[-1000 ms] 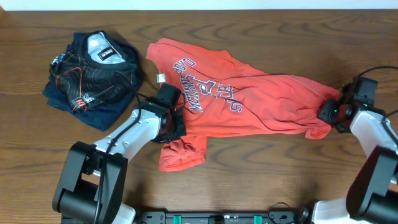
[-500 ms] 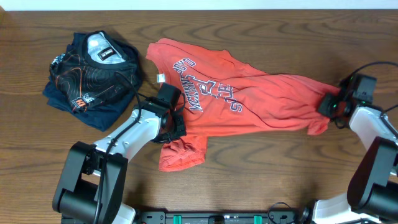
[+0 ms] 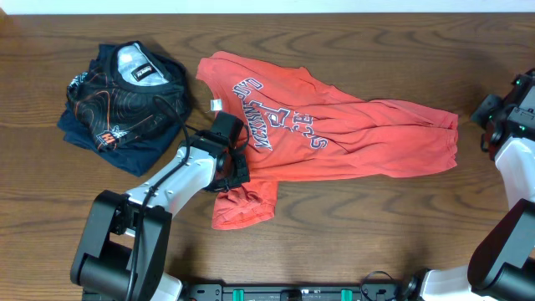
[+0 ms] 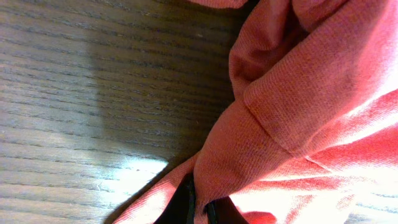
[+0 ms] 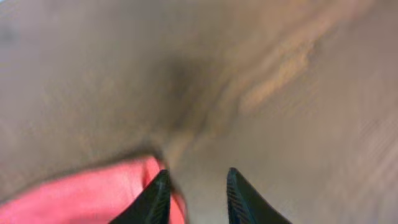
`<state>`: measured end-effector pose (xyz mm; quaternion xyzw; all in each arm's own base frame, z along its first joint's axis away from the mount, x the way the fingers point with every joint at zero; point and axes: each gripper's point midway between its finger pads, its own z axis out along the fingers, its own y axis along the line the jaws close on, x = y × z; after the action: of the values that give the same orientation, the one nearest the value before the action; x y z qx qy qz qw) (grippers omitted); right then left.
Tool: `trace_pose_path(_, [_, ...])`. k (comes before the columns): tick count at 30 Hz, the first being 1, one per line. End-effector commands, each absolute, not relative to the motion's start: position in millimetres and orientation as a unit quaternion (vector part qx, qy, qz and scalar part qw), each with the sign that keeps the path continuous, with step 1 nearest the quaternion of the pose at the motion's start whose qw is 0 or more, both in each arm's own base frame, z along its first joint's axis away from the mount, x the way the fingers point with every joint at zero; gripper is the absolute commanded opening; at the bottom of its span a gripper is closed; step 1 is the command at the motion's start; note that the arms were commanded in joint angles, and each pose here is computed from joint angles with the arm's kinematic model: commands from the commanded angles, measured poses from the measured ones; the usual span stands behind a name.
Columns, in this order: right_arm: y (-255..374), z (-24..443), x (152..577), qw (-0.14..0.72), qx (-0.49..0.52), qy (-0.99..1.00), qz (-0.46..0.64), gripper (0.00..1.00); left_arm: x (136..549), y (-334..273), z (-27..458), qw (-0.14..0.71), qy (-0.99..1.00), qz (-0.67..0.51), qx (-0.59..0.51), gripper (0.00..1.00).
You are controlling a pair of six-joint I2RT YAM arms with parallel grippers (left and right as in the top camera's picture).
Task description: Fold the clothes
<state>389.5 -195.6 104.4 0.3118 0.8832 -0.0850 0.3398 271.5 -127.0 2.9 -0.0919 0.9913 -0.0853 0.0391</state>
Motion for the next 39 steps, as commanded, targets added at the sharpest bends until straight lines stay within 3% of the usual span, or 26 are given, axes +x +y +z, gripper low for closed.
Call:
trace_pose_path(1, [-181, 83, 371, 0.281, 0.311, 0.906, -0.064, 0.29, 270, -119, -2, 0.038, 0.992, -0.067, -0.096, 0.06])
trace_pose_path(5, [-157, 53, 331, 0.186, 0.327, 0.926, -0.035, 0.32, 270, -119, -2, 0.038, 0.992, -0.067, -0.096, 0.06])
trace_pose_path(10, [-147, 32, 314, 0.16, 0.327, 0.931, -0.028, 0.32, 270, -119, -2, 0.038, 0.992, -0.067, -0.096, 0.06])
trace_pose_path(14, [-130, 20, 314, 0.162, 0.287, 0.944, 0.011, 0.33, 270, -119, -2, 0.038, 0.992, -0.067, -0.096, 0.06])
trace_pose_path(20, [-127, 3, 315, 0.194, 0.273, 0.942, 0.013, 0.52, 270, -119, -2, 0.039, 0.992, -0.067, -0.096, 0.06])
trace_pose_path(26, [-126, -6, 321, 0.237, 0.266, 0.934, 0.017, 0.56, 270, -119, -2, 0.039, 0.992, -0.067, -0.096, 0.06])
trace_pose_path(28, [-120, -8, 322, 0.243, 0.262, 0.933, 0.031, 0.51, 271, -119, -1, 0.04, 0.992, -0.068, -0.096, 0.06])
trace_pose_path(30, [-112, -10, 322, 0.243, 0.255, 0.935, 0.049, 0.31, 271, -119, -1, 0.04, 0.992, -0.068, -0.096, 0.06])
trace_pose_path(32, [-104, -13, 318, 0.231, 0.252, 0.937, 0.068, 0.01, 270, -119, -2, 0.04, 0.992, -0.068, -0.096, 0.06])
trace_pose_path(39, [-57, 14, 296, 0.155, 0.26, 0.935, 0.183, 0.01, 270, -119, -2, 0.04, 0.992, -0.068, -0.096, 0.06])
